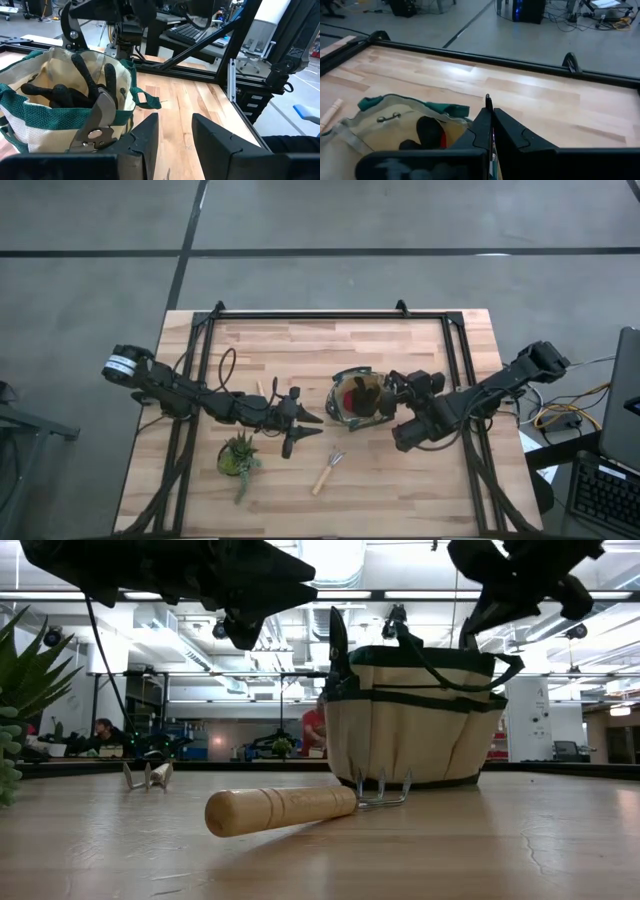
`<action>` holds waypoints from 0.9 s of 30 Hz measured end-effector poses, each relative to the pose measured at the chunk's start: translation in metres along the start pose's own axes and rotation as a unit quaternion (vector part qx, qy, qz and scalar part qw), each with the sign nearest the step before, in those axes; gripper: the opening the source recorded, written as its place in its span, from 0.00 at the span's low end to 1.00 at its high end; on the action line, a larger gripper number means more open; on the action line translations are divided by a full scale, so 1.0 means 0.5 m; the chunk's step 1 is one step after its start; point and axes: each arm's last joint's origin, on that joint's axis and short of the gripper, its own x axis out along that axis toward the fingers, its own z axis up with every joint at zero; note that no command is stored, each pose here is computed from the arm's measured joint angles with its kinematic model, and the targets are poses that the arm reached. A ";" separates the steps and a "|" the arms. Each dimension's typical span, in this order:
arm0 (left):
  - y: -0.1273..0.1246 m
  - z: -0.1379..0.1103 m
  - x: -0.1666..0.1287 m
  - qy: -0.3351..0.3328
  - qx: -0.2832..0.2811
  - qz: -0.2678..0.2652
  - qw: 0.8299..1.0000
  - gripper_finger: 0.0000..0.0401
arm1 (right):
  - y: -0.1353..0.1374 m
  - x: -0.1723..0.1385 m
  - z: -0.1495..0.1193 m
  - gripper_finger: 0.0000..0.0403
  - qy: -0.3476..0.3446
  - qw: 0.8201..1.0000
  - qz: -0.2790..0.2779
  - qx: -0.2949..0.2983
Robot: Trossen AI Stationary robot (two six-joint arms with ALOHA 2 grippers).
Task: Pick & Place Garden tools in Gardening bag
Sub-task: Put the green shear scissors into the green gardening bag
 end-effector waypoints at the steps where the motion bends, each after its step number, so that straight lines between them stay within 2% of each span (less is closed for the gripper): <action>1: 0.000 0.000 0.000 0.000 0.000 0.000 1.000 0.30 | -0.001 0.003 -0.004 0.02 0.000 1.000 0.000 0.000; 13: 0.000 -0.001 0.000 0.002 0.000 0.001 1.000 0.30 | -0.012 0.029 -0.028 0.02 0.008 1.000 -0.013 0.007; 22: 0.000 -0.001 0.000 0.002 -0.006 0.001 1.000 0.30 | 0.004 0.019 -0.011 0.03 0.030 0.998 -0.002 -0.064; 27: 0.000 -0.001 0.000 0.002 -0.006 0.001 1.000 0.30 | 0.011 0.014 -0.002 0.11 0.037 0.995 0.005 -0.088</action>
